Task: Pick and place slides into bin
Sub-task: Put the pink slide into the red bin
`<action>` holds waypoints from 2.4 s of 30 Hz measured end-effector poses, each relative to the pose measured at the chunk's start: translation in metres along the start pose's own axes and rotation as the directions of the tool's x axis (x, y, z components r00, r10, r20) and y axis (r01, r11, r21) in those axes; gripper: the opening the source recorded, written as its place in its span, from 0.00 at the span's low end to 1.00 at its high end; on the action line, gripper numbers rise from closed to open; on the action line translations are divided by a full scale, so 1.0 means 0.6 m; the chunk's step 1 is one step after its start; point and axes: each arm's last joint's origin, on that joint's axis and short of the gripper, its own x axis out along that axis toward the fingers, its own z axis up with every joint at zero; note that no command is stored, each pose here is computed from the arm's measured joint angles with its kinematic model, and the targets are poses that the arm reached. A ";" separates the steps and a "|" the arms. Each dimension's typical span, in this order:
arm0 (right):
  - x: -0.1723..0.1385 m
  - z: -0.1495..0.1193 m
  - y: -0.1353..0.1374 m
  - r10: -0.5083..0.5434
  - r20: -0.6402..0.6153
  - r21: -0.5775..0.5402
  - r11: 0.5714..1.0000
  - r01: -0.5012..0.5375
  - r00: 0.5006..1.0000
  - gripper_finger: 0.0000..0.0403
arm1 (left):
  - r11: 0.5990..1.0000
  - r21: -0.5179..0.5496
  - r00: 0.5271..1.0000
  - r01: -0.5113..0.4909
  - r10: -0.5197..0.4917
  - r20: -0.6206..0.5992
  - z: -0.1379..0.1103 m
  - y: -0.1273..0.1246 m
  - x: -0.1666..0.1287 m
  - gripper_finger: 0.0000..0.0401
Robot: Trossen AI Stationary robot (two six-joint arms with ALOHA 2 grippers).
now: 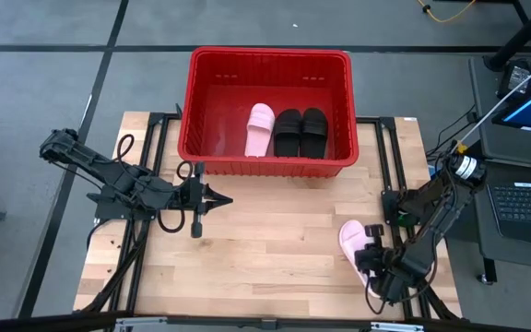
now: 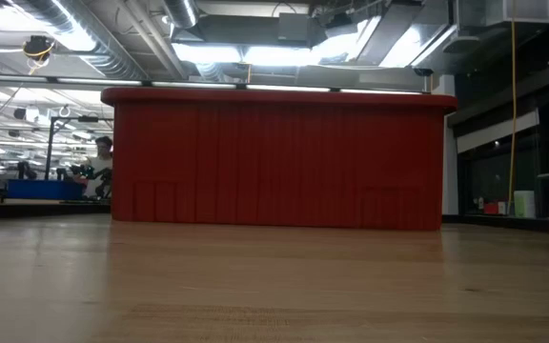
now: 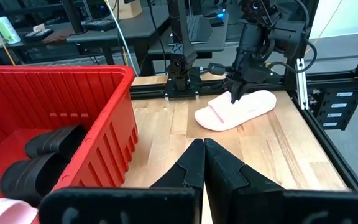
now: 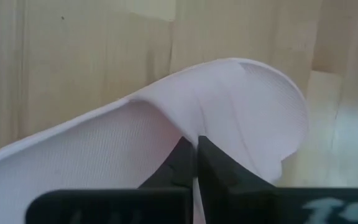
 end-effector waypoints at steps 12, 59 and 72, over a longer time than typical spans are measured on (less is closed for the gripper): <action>-0.073 0.066 -0.027 -0.081 0.063 0.084 0.994 0.076 0.995 0.02 | 1.000 0.001 1.000 -0.004 0.004 0.000 0.000 0.000 0.000 0.01; -0.267 0.265 -0.274 -0.692 0.364 0.366 0.722 0.588 0.623 0.02 | 0.974 -0.081 0.973 -0.210 0.216 0.077 0.019 0.049 -0.017 0.01; -0.235 0.366 -0.452 -0.495 0.608 0.289 0.867 0.407 0.622 0.02 | 0.961 0.029 0.960 -0.277 0.275 0.058 0.018 0.110 -0.056 0.00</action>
